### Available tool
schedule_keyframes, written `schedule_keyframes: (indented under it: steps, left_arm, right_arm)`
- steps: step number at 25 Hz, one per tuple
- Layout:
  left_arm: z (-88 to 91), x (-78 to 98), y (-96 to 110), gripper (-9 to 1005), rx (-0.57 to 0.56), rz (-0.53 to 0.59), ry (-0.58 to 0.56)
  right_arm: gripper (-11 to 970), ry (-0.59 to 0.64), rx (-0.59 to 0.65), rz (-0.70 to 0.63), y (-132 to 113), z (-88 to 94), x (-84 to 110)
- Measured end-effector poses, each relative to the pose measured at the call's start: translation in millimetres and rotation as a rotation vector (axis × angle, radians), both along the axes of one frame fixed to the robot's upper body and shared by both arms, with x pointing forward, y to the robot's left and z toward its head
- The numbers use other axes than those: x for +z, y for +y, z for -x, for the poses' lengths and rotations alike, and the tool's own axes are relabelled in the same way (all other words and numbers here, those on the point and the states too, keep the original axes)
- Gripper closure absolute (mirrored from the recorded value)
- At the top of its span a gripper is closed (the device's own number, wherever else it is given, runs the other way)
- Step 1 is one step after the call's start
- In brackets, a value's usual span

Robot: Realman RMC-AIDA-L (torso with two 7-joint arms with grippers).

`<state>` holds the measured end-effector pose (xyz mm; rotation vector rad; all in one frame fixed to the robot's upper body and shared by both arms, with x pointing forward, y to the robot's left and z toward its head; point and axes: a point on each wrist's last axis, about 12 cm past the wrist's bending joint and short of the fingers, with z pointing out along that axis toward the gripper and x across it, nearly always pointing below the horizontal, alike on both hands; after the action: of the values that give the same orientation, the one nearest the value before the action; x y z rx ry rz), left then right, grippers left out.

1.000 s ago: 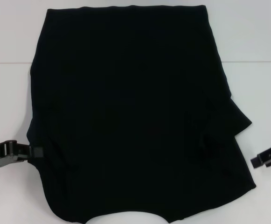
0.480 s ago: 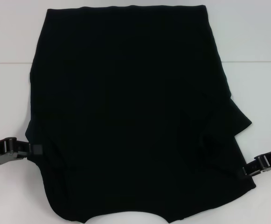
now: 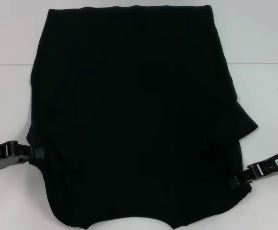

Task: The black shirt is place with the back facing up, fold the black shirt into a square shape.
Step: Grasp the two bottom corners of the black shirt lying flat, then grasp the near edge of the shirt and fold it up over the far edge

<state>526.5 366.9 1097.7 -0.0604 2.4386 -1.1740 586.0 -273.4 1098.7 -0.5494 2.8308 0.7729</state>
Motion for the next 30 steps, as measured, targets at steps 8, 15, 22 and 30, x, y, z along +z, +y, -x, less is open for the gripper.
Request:
schedule_keyframes:
  steps: [8,15,22,30]
  left_arm:
    - [-0.9,-0.4,1,936,0.010,-0.005,-0.001]
    - [-2.7,0.7,0,936,0.007,-0.004,-0.002]
    - [-4.8,1.6,-3,935,-0.006,-0.004,-0.002]
    - [-0.7,2.0,-14,935,-0.139,-0.034,0.061]
  right_arm:
    - [493,-0.003,0.021,-0.037,10,-1.8,3.8]
    - [552,0.004,0.010,-0.053,6,-0.5,5.5]
    - [748,0.003,0.004,-0.054,5,-1.0,6.3]
    - [887,0.076,-0.002,-0.059,-5,9.7,9.4]
